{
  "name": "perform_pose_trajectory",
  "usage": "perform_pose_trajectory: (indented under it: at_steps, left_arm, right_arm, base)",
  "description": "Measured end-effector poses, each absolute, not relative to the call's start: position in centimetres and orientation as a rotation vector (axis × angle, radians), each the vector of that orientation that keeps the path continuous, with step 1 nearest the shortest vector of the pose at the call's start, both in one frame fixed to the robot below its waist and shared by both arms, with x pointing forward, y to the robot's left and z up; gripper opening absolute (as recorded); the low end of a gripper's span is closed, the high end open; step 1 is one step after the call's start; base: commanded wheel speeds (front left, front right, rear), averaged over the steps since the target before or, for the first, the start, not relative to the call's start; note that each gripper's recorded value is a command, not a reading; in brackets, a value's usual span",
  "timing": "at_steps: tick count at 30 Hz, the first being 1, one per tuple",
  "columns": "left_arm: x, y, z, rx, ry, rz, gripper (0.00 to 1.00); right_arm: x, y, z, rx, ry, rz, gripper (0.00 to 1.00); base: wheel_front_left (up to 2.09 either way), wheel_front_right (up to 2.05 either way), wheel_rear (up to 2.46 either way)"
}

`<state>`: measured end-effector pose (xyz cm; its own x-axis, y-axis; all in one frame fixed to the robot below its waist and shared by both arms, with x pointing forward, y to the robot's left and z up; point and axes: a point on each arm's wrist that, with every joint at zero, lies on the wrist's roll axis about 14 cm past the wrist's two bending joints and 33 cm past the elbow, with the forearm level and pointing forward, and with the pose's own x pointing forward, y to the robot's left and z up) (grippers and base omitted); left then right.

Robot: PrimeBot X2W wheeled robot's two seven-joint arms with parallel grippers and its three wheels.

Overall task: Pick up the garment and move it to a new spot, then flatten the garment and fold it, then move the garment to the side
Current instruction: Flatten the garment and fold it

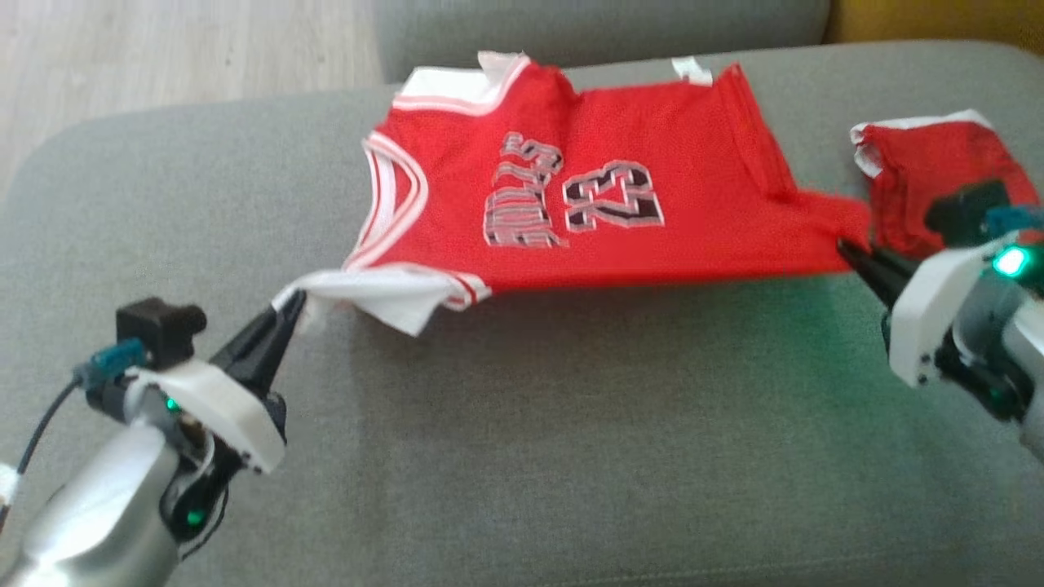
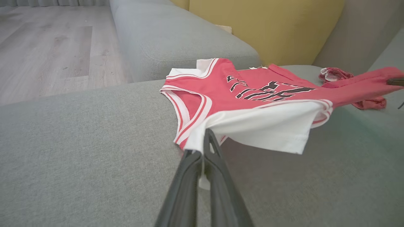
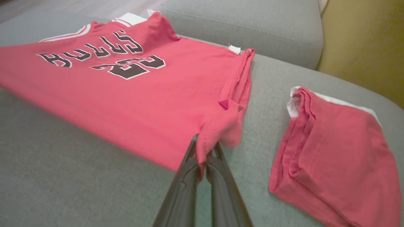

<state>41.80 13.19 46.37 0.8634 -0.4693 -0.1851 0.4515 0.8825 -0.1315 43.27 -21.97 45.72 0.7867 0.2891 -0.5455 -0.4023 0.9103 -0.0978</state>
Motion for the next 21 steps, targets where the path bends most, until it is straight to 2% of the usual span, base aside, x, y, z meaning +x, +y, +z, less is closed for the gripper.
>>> perform_pose_trajectory:
  at_steps: [10,18,21]
  left_arm:
    - [37.7,12.9,46.6,-0.060,0.245,-0.543,0.00]
    - [34.6,13.2,47.0,-0.060,0.290,-0.566,0.00]
    - [33.7,13.2,46.9,-0.063,0.314,-0.569,0.00]
  right_arm:
    - [38.7,-22.8,44.8,-0.196,0.653,0.400,0.00]
    - [34.0,-22.9,43.1,-0.153,0.804,0.438,0.00]
    - [33.4,-22.9,43.1,-0.146,0.818,0.450,0.00]
  base:
    - [0.00,0.00,0.00]
    - [0.00,0.00,0.00]
    - [0.00,0.00,0.00]
